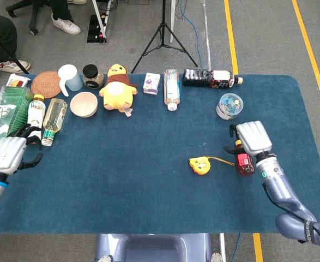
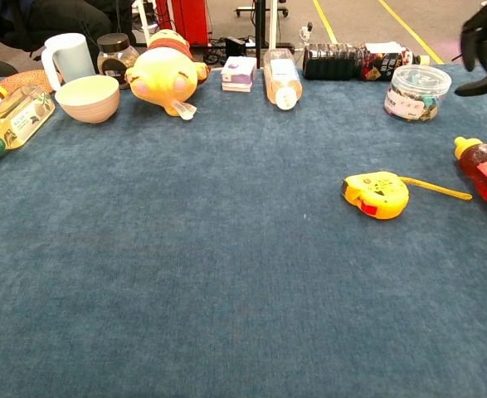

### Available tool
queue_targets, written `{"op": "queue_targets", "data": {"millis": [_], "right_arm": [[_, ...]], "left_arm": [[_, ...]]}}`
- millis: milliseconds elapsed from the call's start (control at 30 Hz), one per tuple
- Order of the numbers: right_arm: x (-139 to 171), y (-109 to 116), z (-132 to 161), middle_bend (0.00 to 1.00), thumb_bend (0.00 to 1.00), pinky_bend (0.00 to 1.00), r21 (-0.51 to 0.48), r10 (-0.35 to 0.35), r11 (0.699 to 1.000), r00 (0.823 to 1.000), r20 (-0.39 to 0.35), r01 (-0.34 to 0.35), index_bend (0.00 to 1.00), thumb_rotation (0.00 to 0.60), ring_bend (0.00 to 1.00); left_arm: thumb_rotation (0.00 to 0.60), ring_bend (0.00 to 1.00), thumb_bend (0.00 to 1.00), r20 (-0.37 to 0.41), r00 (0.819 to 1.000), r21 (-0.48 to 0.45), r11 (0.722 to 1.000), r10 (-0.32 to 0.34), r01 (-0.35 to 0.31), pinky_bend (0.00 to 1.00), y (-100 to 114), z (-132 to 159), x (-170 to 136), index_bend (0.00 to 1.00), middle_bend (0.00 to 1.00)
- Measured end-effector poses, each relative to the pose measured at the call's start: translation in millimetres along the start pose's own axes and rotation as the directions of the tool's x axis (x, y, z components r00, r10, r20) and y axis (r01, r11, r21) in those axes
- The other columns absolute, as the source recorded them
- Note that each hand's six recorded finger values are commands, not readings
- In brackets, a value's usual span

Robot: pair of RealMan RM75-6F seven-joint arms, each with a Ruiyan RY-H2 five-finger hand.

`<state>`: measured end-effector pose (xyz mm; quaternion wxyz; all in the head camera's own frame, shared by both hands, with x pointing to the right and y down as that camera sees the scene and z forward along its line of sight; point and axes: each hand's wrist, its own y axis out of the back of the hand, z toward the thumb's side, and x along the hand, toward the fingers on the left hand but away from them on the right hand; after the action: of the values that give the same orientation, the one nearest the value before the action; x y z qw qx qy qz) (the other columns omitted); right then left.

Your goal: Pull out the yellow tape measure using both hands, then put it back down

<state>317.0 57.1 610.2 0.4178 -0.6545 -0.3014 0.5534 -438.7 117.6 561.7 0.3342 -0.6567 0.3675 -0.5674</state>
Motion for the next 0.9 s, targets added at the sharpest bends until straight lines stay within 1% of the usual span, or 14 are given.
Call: {"op": "queue_targets", "data": {"millis": [133,233,333,433,533,700,900], "right_arm": [[16,-3,-28,0.66,0.28,0.57,0.0,-0.012,1.0,0.997,0.077,0.012,0.58,0.419,0.61],[31,-6,-47,0.66,0.28,0.57,-0.006,-0.022,1.0,0.991,0.134,0.023,0.59,0.417,0.62],[48,-8,-63,0.66,0.28,0.57,-0.017,-0.037,0.999,0.982,0.188,0.04,0.59,0.417,0.62],[63,-9,-76,0.66,0.29,0.57,-0.028,-0.056,0.998,0.971,0.234,0.064,0.6,0.417,0.62],[77,-10,-85,0.66,0.29,0.57,-0.034,-0.067,0.996,0.962,0.264,0.079,0.6,0.417,0.62],[103,-10,-98,0.66,0.28,0.57,-0.036,-0.079,0.995,0.948,0.308,0.094,0.6,0.417,0.62],[134,-10,-113,0.66,0.29,0.57,-0.027,-0.087,0.994,0.928,0.363,0.104,0.6,0.417,0.61]], "left_arm": [[0.6,0.18,0.34,-0.069,0.996,0.054,0.997,0.051,-0.047,0.28,2,-24,-19,0.57,0.29],[0.6,0.19,0.34,-0.096,0.991,0.082,0.993,0.089,-0.081,0.28,1,-35,-30,0.57,0.31],[0.6,0.2,0.34,-0.13,0.983,0.093,0.989,0.127,-0.115,0.28,-5,-46,-48,0.57,0.32],[0.6,0.2,0.34,-0.147,0.977,0.09,0.986,0.152,-0.14,0.28,-13,-50,-64,0.57,0.32],[0.6,0.2,0.34,-0.152,0.975,0.081,0.986,0.16,-0.149,0.28,-20,-50,-76,0.57,0.32],[0.6,0.2,0.34,-0.153,0.974,0.056,0.985,0.169,-0.162,0.28,-26,-45,-91,0.57,0.32],[0.6,0.2,0.34,-0.162,0.974,0.051,0.987,0.157,-0.151,0.28,-31,-41,-104,0.57,0.33]]}}
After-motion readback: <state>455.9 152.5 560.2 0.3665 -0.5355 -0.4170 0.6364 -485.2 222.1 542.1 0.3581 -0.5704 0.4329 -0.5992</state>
